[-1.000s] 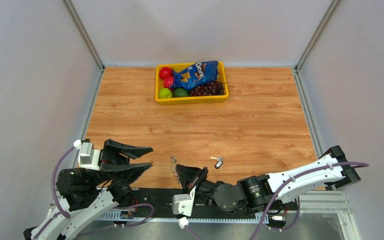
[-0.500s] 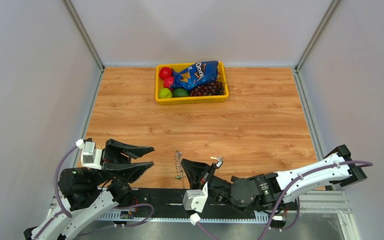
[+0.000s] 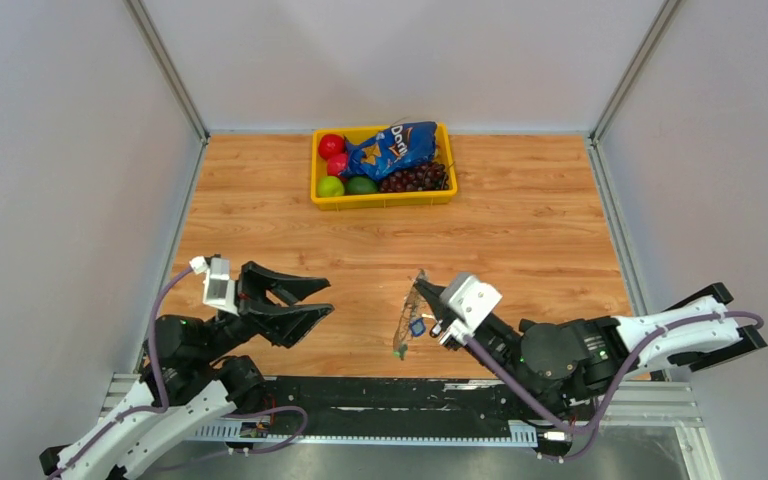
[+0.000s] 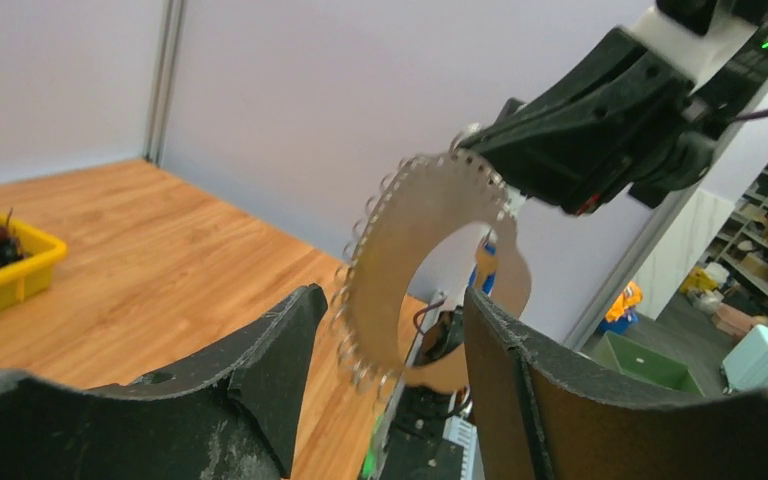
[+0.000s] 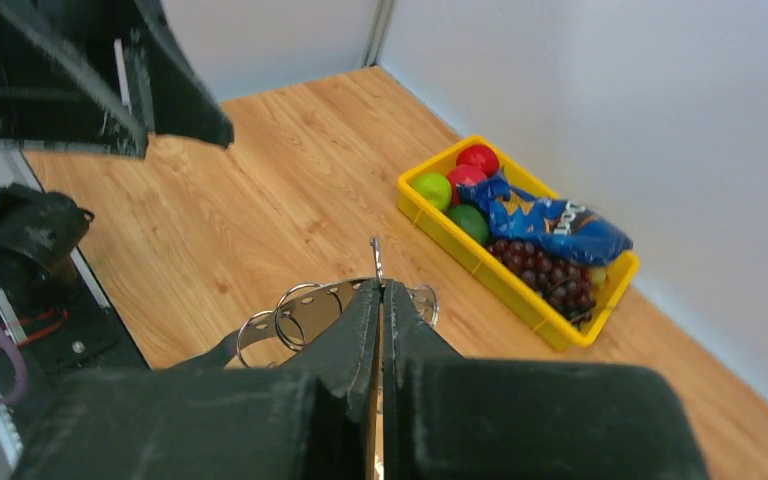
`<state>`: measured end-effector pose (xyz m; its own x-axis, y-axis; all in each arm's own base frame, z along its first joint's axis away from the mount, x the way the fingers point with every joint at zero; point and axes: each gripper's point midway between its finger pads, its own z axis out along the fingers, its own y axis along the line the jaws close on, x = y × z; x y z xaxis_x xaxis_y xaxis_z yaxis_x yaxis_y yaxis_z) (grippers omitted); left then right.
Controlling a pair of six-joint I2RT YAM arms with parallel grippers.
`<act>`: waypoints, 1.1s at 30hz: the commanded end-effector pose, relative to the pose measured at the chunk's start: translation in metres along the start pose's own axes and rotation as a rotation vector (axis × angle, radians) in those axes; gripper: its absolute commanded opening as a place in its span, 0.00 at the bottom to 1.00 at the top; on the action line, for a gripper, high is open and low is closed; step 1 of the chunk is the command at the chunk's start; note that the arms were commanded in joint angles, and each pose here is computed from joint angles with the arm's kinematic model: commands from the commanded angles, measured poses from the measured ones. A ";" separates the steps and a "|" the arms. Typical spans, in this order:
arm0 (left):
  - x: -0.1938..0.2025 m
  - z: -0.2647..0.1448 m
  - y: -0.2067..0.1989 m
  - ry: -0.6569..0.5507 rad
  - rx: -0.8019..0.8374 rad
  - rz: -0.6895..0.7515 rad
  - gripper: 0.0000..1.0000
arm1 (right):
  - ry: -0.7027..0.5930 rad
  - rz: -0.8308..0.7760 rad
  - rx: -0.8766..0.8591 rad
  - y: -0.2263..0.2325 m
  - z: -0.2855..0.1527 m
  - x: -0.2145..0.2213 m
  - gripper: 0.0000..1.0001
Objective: Put the keys on the keyring
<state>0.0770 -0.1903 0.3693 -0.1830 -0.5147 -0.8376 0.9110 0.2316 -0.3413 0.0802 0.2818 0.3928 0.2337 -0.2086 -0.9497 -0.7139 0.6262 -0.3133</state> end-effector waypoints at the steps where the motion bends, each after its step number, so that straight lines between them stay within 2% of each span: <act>1: 0.035 0.007 0.025 0.105 -0.088 -0.058 0.66 | 0.062 0.281 0.189 -0.044 -0.019 0.007 0.00; 7: 0.088 0.011 0.057 0.235 -0.182 -0.112 0.74 | 0.055 0.481 0.256 -0.071 -0.038 0.020 0.00; 13: 0.149 0.019 0.086 0.406 -0.260 -0.195 0.78 | 0.048 0.535 0.273 -0.080 -0.044 0.024 0.00; 26: 0.255 0.045 0.108 0.684 -0.165 -0.320 0.83 | 0.057 0.559 0.211 -0.071 -0.042 0.014 0.00; 33: 0.280 0.072 0.114 0.721 -0.077 -0.336 0.83 | 0.076 0.528 0.181 -0.058 -0.035 0.014 0.00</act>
<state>0.1468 -0.3371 0.0887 -0.7454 0.1232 -0.6552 0.6454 0.3793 -0.6630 0.1038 0.2129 0.3824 -0.1495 0.0669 -0.9865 -0.5850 0.7983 0.1428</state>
